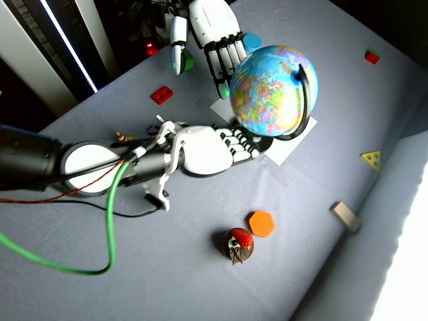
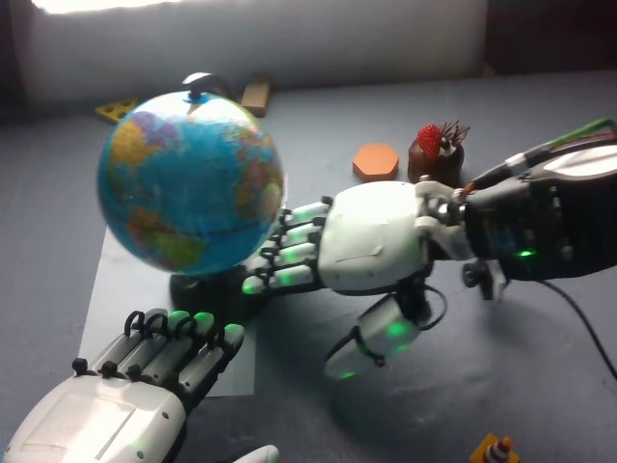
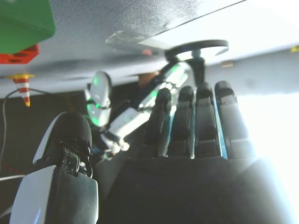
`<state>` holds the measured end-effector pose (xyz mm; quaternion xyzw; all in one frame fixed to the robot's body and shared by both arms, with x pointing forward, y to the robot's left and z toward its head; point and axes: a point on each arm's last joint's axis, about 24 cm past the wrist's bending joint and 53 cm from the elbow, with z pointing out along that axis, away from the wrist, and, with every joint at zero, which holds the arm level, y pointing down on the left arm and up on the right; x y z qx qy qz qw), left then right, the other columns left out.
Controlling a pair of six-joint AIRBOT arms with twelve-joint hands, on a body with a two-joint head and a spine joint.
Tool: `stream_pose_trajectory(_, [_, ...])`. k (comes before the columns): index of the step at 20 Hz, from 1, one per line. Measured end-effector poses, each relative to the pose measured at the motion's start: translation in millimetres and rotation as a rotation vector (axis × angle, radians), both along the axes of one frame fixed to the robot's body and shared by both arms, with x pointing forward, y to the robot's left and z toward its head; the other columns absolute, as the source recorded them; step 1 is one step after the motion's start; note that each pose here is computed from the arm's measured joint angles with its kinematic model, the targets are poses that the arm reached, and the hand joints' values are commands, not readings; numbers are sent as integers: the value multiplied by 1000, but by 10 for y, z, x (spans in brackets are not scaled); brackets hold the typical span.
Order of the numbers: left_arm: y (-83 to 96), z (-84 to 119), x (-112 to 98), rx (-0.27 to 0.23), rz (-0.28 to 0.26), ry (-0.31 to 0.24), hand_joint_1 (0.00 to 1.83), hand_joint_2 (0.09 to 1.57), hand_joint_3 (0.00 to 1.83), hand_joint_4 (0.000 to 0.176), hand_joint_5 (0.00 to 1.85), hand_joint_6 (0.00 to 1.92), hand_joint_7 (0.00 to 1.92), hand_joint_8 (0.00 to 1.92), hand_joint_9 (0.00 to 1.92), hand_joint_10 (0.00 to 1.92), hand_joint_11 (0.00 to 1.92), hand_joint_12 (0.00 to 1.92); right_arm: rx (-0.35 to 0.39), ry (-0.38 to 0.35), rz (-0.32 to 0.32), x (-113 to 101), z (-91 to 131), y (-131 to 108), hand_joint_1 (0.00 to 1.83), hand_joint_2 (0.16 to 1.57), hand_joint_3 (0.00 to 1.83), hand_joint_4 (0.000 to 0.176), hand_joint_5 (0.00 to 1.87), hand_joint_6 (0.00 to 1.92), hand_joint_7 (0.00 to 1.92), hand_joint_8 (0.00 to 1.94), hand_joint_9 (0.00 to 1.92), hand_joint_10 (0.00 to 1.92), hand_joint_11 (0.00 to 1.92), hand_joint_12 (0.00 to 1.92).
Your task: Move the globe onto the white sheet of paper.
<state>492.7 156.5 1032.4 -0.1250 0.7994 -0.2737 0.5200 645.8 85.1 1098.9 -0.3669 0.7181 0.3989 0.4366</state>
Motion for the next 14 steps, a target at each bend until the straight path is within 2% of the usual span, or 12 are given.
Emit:
stream_pose_trajectory(3, [8,-11,-7,2,0,3,0,1176,0,45,45,2,0,0,0,0,0,0,6,-6,10,-23,32,131,57,1120,0,0,117,4,85,0,91,2,2,11])
stream_pose_trajectory(10, [22,-57,-28,9,1,21,0,1176,0,45,44,1,0,0,0,0,0,0,1,-19,11,-16,44,202,57,1119,0,0,101,0,85,0,91,1,0,10])
stream_pose_trajectory(12, [22,-58,-29,9,0,21,0,1176,0,45,44,1,0,0,0,0,0,0,3,-3,14,-20,80,205,58,1120,0,0,107,2,85,0,92,2,1,10])
stream_pose_trajectory(14, [22,-56,-25,8,2,21,0,1176,0,45,44,1,0,0,0,0,0,0,2,7,19,-27,108,100,58,1120,0,0,113,4,85,0,92,1,1,11])
